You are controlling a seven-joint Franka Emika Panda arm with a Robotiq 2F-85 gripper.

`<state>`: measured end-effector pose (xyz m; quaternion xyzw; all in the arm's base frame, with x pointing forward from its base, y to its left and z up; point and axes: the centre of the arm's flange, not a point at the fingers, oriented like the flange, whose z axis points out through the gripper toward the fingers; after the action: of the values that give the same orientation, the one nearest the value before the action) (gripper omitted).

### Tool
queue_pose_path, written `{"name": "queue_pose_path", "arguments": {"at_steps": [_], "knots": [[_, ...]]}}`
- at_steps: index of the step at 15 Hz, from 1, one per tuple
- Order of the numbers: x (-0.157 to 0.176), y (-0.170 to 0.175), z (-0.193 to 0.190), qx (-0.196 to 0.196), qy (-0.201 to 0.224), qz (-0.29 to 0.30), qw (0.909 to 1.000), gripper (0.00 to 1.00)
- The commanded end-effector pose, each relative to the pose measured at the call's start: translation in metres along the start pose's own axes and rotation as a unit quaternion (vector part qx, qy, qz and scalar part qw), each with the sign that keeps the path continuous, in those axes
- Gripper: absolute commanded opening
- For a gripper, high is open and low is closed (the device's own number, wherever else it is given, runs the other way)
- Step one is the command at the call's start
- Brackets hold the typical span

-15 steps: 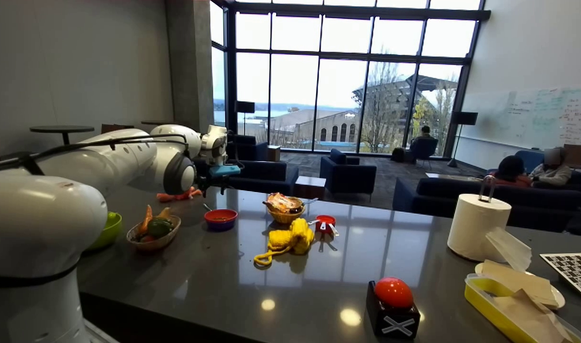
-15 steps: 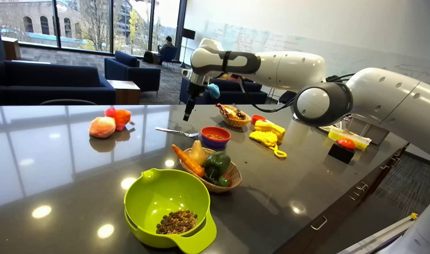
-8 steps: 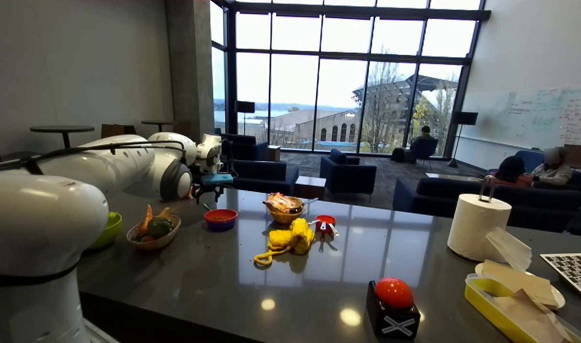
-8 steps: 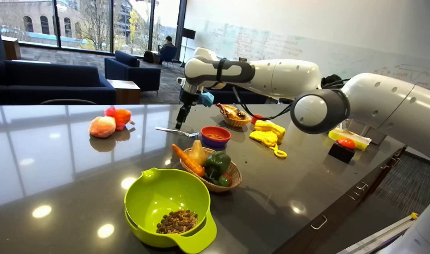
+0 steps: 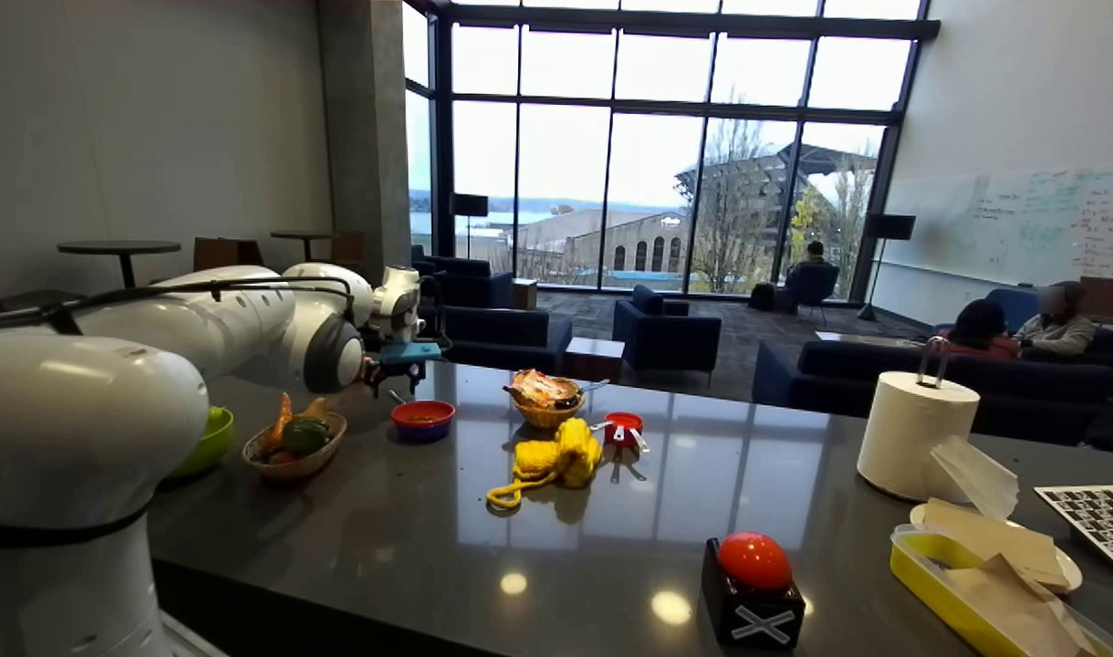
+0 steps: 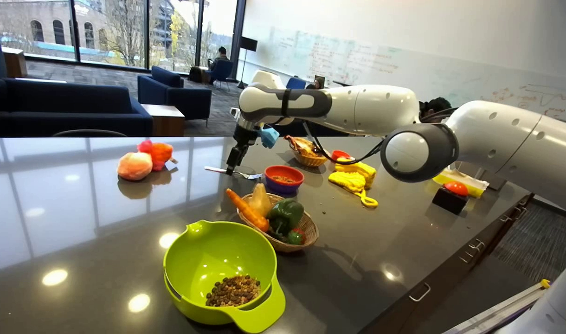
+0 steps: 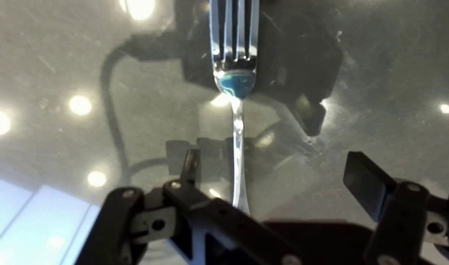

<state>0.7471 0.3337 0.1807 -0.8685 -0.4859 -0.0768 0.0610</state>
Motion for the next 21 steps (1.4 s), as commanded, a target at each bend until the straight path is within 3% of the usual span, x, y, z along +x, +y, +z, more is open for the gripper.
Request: {"name": "queue_pose_path", "arguments": {"at_steps": [1,4,5,7,16,21], "knots": [[0.016,0.017,0.018,-0.009,0.002,0.002,1.0000,1.00],[0.014,0.023,0.025,-0.011,0.002,0.003,0.9999,1.00],[0.013,0.025,0.028,-0.013,0.002,0.004,0.9999,0.75],[0.012,0.028,0.028,-0.016,0.003,0.003,0.9999,0.69],[0.009,0.037,0.017,-0.032,0.007,0.005,0.9994,0.02],[0.011,0.033,0.000,-0.039,-0.001,0.005,0.9992,0.02]]}}
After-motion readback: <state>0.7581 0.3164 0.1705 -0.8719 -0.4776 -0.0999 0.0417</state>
